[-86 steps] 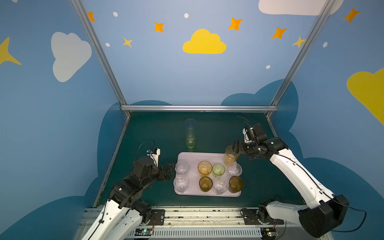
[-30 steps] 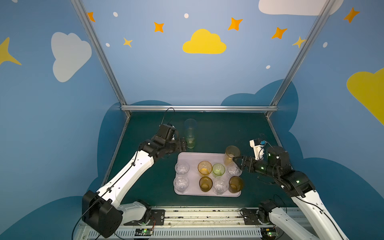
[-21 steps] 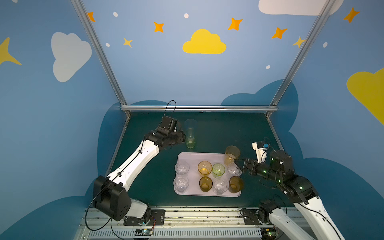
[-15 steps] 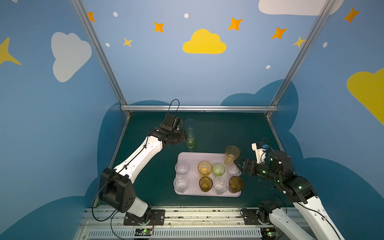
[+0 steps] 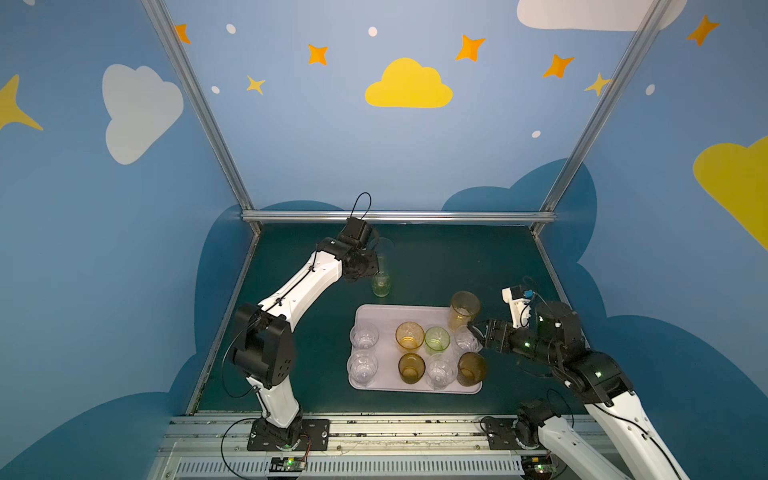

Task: Place the glasses into the tray
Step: 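Grasp the green glass with the left gripper and lift it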

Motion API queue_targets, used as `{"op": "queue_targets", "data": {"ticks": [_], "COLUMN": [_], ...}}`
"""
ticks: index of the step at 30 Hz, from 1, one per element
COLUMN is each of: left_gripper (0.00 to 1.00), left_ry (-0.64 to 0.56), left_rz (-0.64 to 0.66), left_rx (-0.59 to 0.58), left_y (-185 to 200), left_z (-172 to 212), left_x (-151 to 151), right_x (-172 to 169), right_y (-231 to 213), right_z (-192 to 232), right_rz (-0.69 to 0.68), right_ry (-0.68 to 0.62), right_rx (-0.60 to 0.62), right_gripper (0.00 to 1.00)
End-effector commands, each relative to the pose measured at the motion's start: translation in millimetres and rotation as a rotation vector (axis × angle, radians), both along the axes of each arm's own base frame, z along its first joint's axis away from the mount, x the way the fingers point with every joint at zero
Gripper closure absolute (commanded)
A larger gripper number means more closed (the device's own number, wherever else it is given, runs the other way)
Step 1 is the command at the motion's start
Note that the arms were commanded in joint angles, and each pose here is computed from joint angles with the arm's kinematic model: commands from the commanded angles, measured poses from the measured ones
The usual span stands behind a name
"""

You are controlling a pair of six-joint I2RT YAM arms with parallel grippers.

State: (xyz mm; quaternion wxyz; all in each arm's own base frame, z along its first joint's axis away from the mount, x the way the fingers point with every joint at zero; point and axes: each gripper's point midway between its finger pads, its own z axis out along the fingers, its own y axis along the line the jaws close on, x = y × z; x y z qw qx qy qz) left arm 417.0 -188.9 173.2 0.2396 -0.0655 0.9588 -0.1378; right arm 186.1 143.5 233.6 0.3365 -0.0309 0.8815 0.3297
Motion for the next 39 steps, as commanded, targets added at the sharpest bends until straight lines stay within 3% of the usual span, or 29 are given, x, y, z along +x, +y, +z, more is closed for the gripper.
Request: {"op": "queue_targets", "data": {"ticks": [1, 21, 39], "left_gripper": [0.64, 0.73, 0.81], "left_ry": [0.039, 0.091, 0.101], "left_rz": [0.005, -0.020, -0.068], "left_rx": [0.074, 0.091, 0.112], "left_y": [12, 6, -7], "left_z": [-8, -34, -33], "left_x": [-1, 24, 11], "right_x": [-5, -10, -15], "right_y": [-2, -9, -16], "right_z": [-5, -13, -15], "right_rz": [-0.006, -0.040, -0.063], "right_ry": [0.028, 0.062, 0.059], "right_rx": [0.000, -0.014, -0.018], "right_gripper": [0.14, 0.14, 0.14]}}
